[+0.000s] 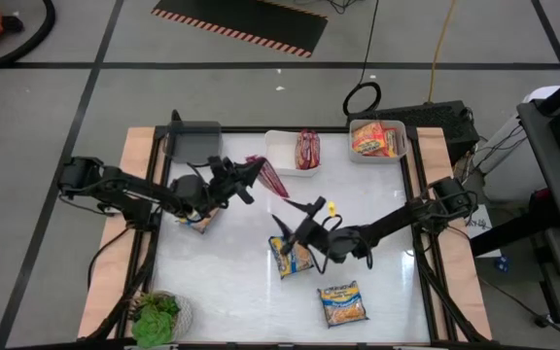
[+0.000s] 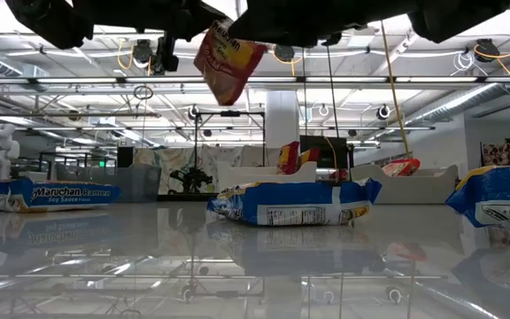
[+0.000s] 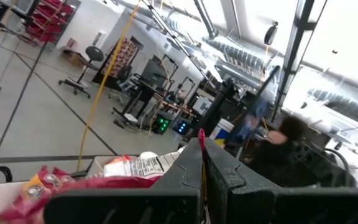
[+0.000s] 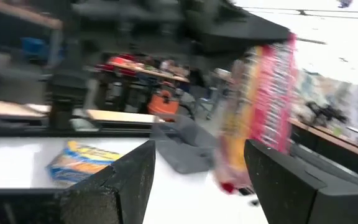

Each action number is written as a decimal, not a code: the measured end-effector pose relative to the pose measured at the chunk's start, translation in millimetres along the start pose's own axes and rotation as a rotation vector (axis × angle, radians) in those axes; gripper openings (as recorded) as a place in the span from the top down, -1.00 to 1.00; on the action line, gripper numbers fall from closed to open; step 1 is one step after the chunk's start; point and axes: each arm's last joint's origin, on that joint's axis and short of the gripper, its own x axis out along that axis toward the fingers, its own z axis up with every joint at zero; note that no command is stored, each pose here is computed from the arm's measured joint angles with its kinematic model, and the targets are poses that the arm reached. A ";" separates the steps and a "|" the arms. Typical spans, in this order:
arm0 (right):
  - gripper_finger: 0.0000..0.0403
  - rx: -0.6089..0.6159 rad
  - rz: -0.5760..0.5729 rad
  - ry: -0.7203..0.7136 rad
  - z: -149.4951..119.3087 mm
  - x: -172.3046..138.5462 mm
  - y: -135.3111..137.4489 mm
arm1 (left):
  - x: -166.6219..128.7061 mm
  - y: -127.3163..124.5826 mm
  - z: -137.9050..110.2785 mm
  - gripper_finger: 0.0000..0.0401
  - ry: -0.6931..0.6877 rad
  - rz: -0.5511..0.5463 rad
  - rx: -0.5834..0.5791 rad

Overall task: Sort Maruchan noodles
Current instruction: Put the red noodle pack into the white bin

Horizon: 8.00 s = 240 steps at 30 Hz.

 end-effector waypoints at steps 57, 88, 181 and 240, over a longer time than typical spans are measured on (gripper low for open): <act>0.50 0.338 -0.093 0.029 -24.1 51.2 -42.8 | -3.3 -4.6 -10.9 0.99 0.039 -0.013 0.022; 0.52 0.245 -0.132 0.123 -34.8 49.0 -40.0 | -14.5 -4.1 19.5 -0.58 0.070 0.114 0.359; -0.38 0.472 -0.155 0.858 -21.2 154.2 -180.4 | -50.8 5.1 67.5 -0.58 0.189 0.240 0.576; 0.78 0.179 -0.488 0.380 -11.0 127.9 -89.6 | -50.0 -0.2 73.4 -0.58 0.130 0.215 0.555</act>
